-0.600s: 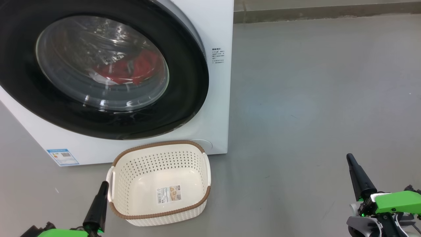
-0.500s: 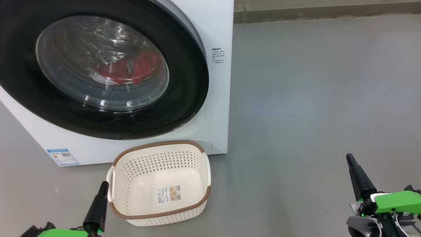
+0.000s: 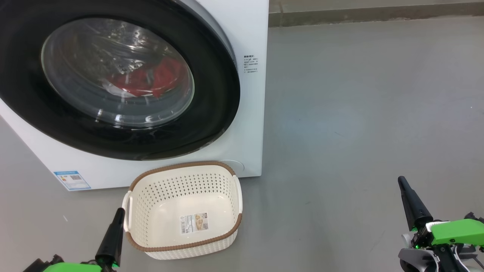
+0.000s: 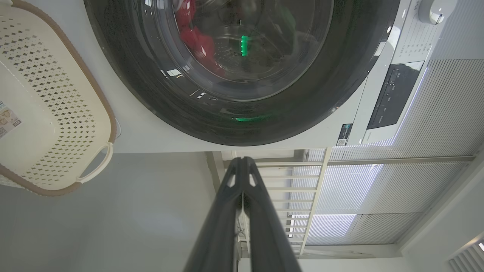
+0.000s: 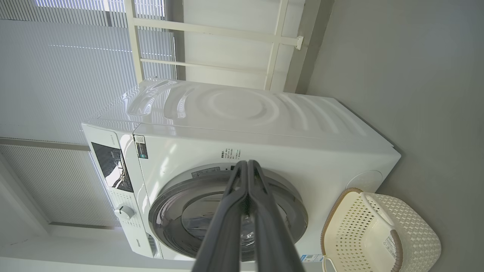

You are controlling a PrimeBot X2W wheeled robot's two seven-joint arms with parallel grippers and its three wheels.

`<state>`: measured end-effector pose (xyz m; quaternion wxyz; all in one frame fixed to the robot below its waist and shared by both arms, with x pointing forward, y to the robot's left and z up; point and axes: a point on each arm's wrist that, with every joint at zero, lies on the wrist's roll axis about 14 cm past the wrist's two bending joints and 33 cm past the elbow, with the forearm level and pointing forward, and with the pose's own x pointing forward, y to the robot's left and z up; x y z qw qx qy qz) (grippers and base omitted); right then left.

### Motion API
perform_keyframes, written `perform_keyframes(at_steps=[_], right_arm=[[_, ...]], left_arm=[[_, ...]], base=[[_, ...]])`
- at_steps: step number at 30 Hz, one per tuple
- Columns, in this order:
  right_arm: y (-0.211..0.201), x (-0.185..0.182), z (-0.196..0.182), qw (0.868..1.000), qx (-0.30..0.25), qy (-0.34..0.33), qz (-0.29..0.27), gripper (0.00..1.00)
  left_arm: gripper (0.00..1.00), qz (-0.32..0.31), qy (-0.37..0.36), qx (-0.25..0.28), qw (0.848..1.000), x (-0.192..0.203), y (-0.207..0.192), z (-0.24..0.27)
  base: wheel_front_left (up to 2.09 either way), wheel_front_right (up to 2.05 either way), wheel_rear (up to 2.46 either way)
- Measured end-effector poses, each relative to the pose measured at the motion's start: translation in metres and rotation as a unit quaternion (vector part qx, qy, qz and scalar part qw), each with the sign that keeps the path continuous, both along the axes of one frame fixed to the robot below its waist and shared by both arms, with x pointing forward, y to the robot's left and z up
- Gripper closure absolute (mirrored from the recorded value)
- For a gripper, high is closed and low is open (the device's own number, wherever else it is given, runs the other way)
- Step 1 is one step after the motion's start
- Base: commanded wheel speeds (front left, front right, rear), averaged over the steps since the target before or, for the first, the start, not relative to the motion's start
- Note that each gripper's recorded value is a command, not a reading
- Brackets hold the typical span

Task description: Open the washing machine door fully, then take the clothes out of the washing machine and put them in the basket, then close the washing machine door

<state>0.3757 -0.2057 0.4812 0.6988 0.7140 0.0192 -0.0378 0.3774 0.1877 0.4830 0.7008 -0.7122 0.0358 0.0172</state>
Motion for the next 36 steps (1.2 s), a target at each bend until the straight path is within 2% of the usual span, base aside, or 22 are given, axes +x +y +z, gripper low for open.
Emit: perform_keyframes(at_steps=[3,4,10,18,36], right_arm=[[0.000,0.000,0.000,1.000,0.000,0.000,0.000,1.00],[0.000,0.000,-0.002,1.000,0.001,0.002,0.000,0.00],[0.009,-0.022,-0.041,0.998,0.018,0.063,0.001,0.00],[0.011,-0.022,-0.042,0.998,0.011,0.064,0.000,0.00],[0.014,-0.022,-0.047,0.993,-0.091,0.076,0.025,0.00]], left_arm=[[1.00,0.000,0.000,0.000,1.000,0.000,0.000,0.000],[0.00,0.000,0.002,0.000,1.000,0.000,0.000,-0.001],[0.00,-0.002,0.055,-0.013,0.998,-0.019,-0.008,-0.036],[0.00,0.005,0.053,-0.006,0.999,-0.018,-0.006,-0.035],[0.00,-0.001,0.042,0.125,0.991,-0.014,-0.004,-0.027]], base=[[0.00,0.00,0.00],[0.00,0.00,0.00],[0.00,0.00,0.00],[0.00,0.00,0.00],[0.00,0.00,0.00]])
